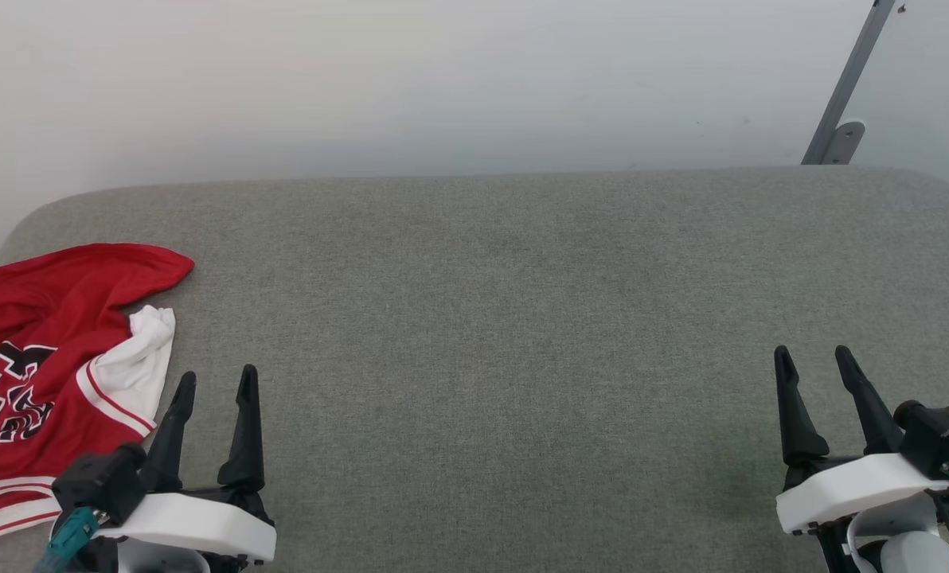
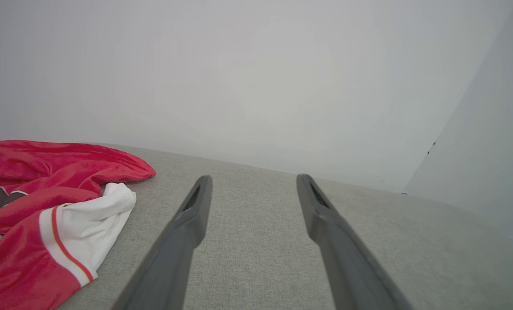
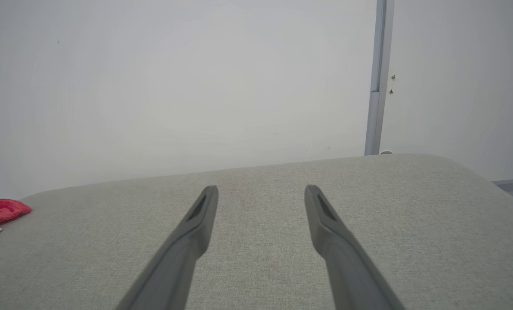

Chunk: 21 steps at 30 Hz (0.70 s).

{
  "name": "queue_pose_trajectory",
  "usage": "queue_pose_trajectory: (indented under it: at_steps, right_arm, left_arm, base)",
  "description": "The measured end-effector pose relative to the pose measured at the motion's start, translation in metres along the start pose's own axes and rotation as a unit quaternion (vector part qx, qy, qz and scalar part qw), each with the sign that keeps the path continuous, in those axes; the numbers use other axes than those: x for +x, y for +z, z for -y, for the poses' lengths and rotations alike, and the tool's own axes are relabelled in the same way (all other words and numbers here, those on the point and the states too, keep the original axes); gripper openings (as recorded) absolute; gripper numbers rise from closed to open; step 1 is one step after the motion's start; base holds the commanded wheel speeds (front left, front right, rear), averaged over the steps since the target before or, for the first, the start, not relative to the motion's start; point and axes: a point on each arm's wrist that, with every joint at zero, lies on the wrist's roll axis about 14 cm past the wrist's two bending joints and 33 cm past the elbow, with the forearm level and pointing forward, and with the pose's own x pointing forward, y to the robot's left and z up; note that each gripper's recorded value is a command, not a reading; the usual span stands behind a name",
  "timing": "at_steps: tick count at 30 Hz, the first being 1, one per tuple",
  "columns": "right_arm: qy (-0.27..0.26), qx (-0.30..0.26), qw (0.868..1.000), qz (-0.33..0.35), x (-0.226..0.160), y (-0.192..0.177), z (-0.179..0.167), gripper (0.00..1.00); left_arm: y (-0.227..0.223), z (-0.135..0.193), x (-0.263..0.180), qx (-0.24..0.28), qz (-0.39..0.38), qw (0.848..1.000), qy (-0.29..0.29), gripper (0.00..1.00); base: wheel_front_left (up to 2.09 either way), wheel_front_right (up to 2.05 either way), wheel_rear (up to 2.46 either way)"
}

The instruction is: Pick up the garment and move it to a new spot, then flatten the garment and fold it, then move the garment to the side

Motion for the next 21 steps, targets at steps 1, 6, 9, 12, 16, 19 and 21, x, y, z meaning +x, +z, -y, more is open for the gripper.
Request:
queue_pose_trajectory:
  at_steps: [1,6,9,12,16,19,21]
  right_arm:
    - [0.001,-0.004,1.000,0.001,-0.0001,0.0005,-0.0001,1.00]
    - [0.006,-0.026,1.000,0.006,-0.0003,0.0025,-0.0009,1.00]
    - [0.009,-0.037,0.999,0.007,-0.0003,0.0032,-0.0014,1.00]
    - [0.012,-0.047,0.999,0.009,-0.0004,0.0039,-0.0021,1.00]
    - [0.017,-0.066,0.998,0.011,-0.0004,0.0045,-0.0031,1.00]
    - [0.021,-0.076,0.997,0.013,-0.0006,0.0050,-0.0043,1.00]
    - [0.023,-0.084,0.996,0.014,-0.0006,0.0053,-0.0056,1.00]
  left_arm:
    - [0.0003,0.0006,0.0000,0.003,0.000,1.000,-0.002,1.00]
    - [0.0012,0.0023,0.0000,0.021,0.004,1.000,-0.008,1.00]
    - [0.0018,0.0029,0.0000,0.028,0.006,1.000,-0.010,1.00]
    - [0.0021,0.0035,0.0000,0.040,0.007,0.999,-0.012,1.00]
    - [0.0029,0.0046,-0.0004,0.054,0.010,0.998,-0.016,1.00]
    - [0.0035,0.0056,-0.0005,0.061,0.012,0.998,-0.020,1.00]
    - [0.0032,0.0067,-0.0005,0.069,0.011,0.997,-0.023,1.00]
  base:
    - [0.00,0.00,0.00]
    - [0.00,0.00,0.00]
    - [0.00,0.00,0.00]
    - [0.00,0.00,0.00]
    - [0.00,0.00,0.00]
    - [0.00,0.00,0.00]
    - [0.00,0.00,0.00]
